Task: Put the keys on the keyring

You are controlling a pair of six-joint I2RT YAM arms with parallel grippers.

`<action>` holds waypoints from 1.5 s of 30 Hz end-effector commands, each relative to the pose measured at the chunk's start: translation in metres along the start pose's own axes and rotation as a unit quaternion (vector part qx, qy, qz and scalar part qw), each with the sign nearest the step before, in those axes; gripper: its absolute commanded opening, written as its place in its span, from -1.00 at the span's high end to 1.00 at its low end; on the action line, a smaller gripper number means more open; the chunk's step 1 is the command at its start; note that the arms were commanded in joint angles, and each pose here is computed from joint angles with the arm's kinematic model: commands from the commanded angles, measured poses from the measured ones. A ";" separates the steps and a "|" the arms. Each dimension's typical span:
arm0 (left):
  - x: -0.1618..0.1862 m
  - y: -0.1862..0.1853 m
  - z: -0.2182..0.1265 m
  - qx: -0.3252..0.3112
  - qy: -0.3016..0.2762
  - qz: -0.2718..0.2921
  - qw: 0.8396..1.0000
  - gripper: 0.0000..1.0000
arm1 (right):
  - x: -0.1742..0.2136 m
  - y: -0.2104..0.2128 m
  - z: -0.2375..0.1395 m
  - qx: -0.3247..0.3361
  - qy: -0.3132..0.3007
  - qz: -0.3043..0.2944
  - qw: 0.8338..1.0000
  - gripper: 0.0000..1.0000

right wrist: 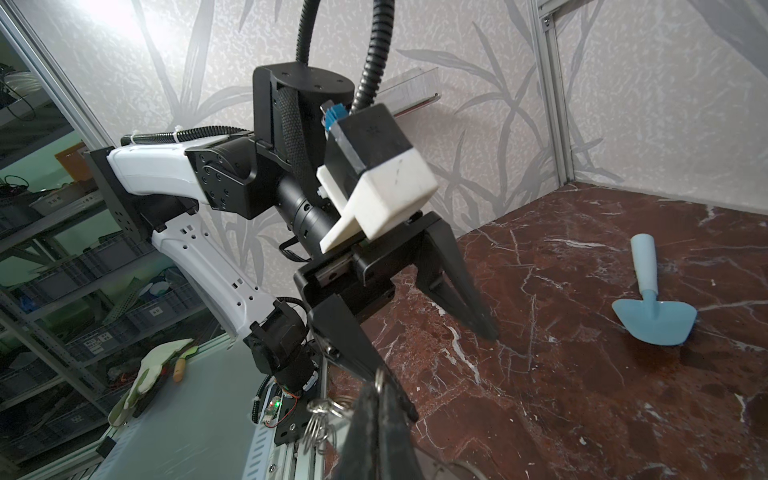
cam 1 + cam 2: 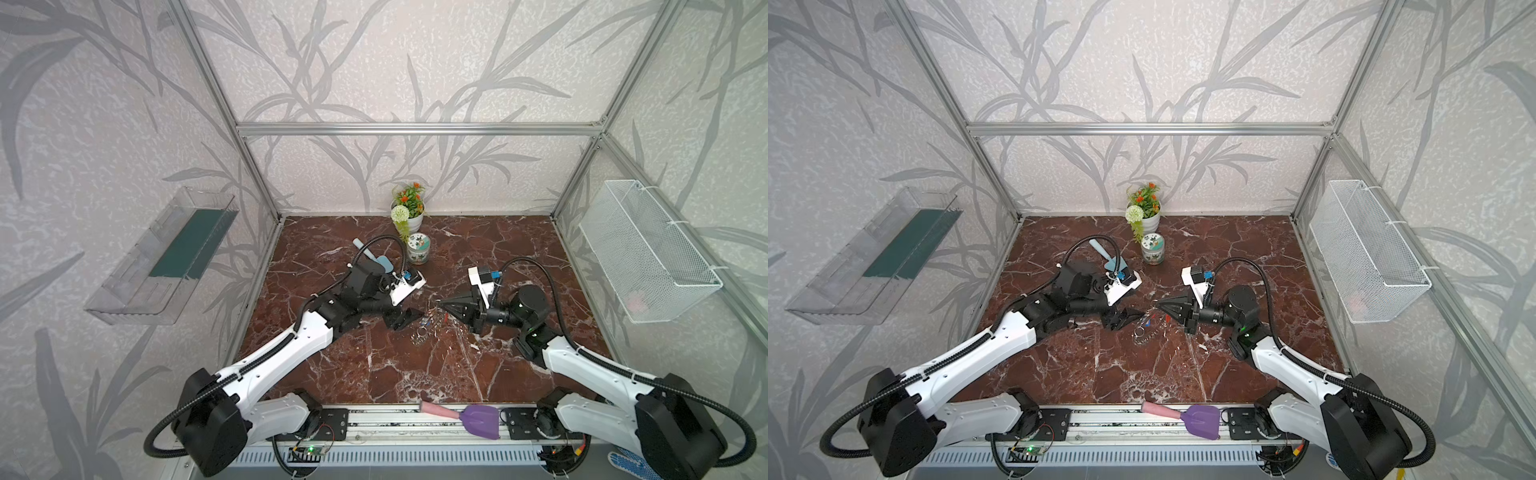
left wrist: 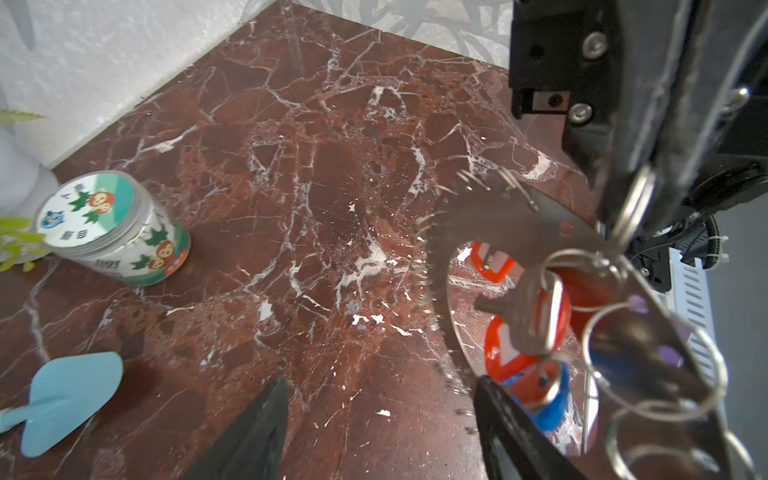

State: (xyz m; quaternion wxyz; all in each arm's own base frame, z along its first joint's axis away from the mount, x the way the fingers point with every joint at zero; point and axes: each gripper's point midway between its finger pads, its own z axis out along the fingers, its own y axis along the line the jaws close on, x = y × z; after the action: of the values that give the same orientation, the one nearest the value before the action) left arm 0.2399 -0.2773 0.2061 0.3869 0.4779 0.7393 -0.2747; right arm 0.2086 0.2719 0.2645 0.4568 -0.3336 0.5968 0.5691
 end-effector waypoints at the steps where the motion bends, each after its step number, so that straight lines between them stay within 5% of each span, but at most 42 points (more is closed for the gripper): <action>1: -0.016 -0.012 -0.003 0.026 -0.018 0.029 0.999 -0.44 | -0.015 0.010 0.000 -0.016 -0.019 -0.026 0.999 1.00; 23: -0.023 -0.032 0.012 0.058 -0.043 0.019 0.997 -0.32 | -0.016 0.008 0.002 -0.021 -0.023 -0.020 0.999 1.00; 45: -0.026 -0.023 0.010 0.018 -0.042 -0.006 0.999 0.99 | -0.013 0.008 0.001 -0.022 -0.022 -0.015 0.999 1.00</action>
State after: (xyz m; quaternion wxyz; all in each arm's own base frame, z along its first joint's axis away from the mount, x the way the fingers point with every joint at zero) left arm 0.2271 -0.3124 0.2199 0.3980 0.4723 0.7174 -0.3224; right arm 0.2096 0.2730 0.2667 0.4525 -0.3273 0.5933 0.5798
